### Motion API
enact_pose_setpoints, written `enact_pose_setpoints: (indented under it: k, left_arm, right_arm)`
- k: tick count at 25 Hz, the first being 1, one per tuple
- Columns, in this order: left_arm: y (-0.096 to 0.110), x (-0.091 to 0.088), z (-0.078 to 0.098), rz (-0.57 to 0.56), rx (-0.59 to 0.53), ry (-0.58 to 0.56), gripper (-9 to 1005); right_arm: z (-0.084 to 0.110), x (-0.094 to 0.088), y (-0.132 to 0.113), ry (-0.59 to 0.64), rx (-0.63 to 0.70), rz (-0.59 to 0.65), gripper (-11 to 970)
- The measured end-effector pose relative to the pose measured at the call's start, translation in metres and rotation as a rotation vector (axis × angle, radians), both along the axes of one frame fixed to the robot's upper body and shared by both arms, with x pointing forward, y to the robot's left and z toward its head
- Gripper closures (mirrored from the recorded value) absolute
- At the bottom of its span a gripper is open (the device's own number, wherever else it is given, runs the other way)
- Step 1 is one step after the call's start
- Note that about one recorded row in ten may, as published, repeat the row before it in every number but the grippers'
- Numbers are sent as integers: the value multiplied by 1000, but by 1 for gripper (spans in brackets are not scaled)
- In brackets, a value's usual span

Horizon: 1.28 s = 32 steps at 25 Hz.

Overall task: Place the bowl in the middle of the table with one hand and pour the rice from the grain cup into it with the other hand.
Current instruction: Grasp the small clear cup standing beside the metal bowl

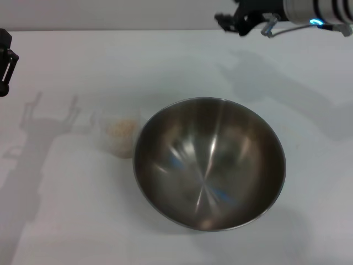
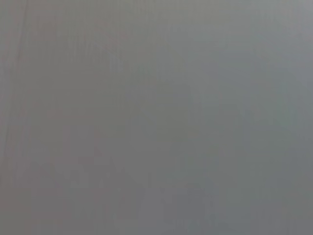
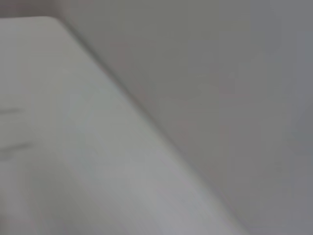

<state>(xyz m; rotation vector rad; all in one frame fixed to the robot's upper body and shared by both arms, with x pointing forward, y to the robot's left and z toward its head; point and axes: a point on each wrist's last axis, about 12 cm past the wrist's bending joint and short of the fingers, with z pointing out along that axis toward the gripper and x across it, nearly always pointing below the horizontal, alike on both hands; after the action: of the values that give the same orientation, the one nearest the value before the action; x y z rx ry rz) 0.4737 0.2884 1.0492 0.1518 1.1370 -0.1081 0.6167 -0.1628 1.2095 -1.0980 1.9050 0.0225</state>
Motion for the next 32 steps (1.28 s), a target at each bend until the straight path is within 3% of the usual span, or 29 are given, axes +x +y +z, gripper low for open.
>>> enact_pose_setpoints:
  k: [3,7,13,17,21,26,32]
  left_arm:
    - [0,0,0,1,-1,0,171]
    - [1,-1,-1,2,2,2,171]
    - [3,-5,-2,10,3,3,171]
    - [5,-14,-4,6,2,-3,172]
    - [6,-27,-9,-20,-19,25,172]
    - [2,-43,-21,-95,-3,98,172]
    - [-12,-59,-37,-219,45,203,173]
  right_arm:
    - [-4,0,4,-232,21,-28,474]
    - [-16,-8,-3,-515,165,-107,475]
    - [-62,-29,-29,-763,458,-265,475]
    - [-94,-47,-55,-792,698,-315,475]
    - [-121,-63,-92,-751,851,-369,475]
    - [-140,-71,-126,-685,930,-468,474]
    - [-145,-72,-132,-671,890,-481,474]
